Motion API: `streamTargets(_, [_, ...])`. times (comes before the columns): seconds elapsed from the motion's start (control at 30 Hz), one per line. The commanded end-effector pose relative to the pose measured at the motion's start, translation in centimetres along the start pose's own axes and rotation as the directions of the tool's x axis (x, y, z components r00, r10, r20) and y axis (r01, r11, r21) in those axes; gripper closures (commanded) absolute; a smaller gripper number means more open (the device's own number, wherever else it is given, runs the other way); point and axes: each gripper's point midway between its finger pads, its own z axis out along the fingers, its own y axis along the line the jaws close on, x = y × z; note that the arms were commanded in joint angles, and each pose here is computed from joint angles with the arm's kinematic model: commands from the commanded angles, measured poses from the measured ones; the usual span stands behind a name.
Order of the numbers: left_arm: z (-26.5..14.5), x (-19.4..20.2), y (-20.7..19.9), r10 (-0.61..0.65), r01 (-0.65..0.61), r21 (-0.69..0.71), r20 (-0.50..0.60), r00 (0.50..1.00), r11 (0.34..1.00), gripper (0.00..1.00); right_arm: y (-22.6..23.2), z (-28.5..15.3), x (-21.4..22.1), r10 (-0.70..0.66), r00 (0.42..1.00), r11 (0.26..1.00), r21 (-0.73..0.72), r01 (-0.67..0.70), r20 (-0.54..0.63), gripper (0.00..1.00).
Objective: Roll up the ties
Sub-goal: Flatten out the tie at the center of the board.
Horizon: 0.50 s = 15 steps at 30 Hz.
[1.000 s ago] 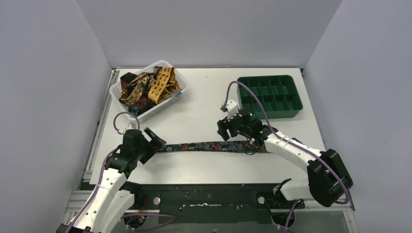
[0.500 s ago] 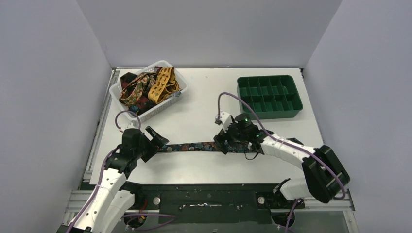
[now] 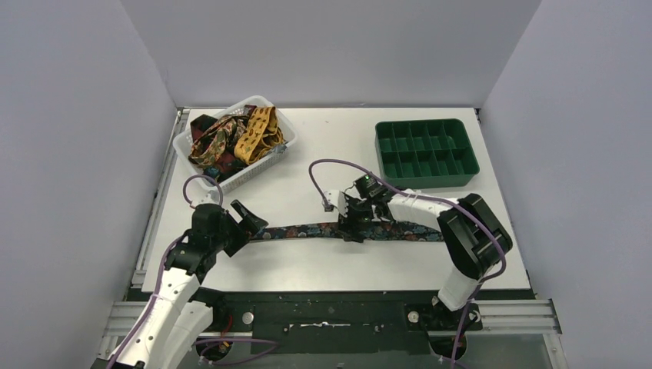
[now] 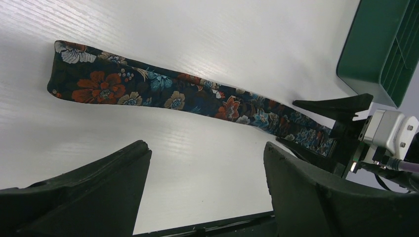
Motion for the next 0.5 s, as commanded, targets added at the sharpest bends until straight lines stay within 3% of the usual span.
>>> streamTargets(0.0, [-0.4, -0.9, -1.4, 0.024, -0.025, 0.048, 0.019, 1.0, 0.999, 0.18, -0.3, 0.3, 0.3, -0.044, 0.999, 0.997, -0.07, 0.044, -0.007, 0.37])
streamTargets(0.1, [-0.4, -0.8, -1.3, 0.025, -0.025, 0.046, 0.017, 1.0, 0.999, 0.18, -0.9, 0.0, 0.1, -0.034, 0.999, 0.997, -0.066, 0.035, 0.013, 0.49])
streamTargets(0.2, [-0.3, -0.9, -1.4, 0.029, -0.03, 0.046, 0.017, 0.999, 0.998, 0.18, -0.4, -0.7, -0.5, -0.051, 0.998, 0.994, -0.099, 0.054, 0.028, 0.55])
streamTargets(0.33, [-0.2, -0.9, -1.5, 0.032, -0.032, 0.047, 0.012, 0.999, 0.998, 0.18, 1.1, -1.3, -1.3, -0.059, 0.996, 0.981, -0.183, 0.069, 0.063, 0.59])
streamTargets(0.47, [-0.2, -0.9, -1.6, 0.038, -0.039, 0.049, 0.009, 0.999, 0.998, 0.18, 2.8, -1.6, -1.1, -0.06, 0.996, 0.957, -0.279, 0.075, 0.064, 0.55])
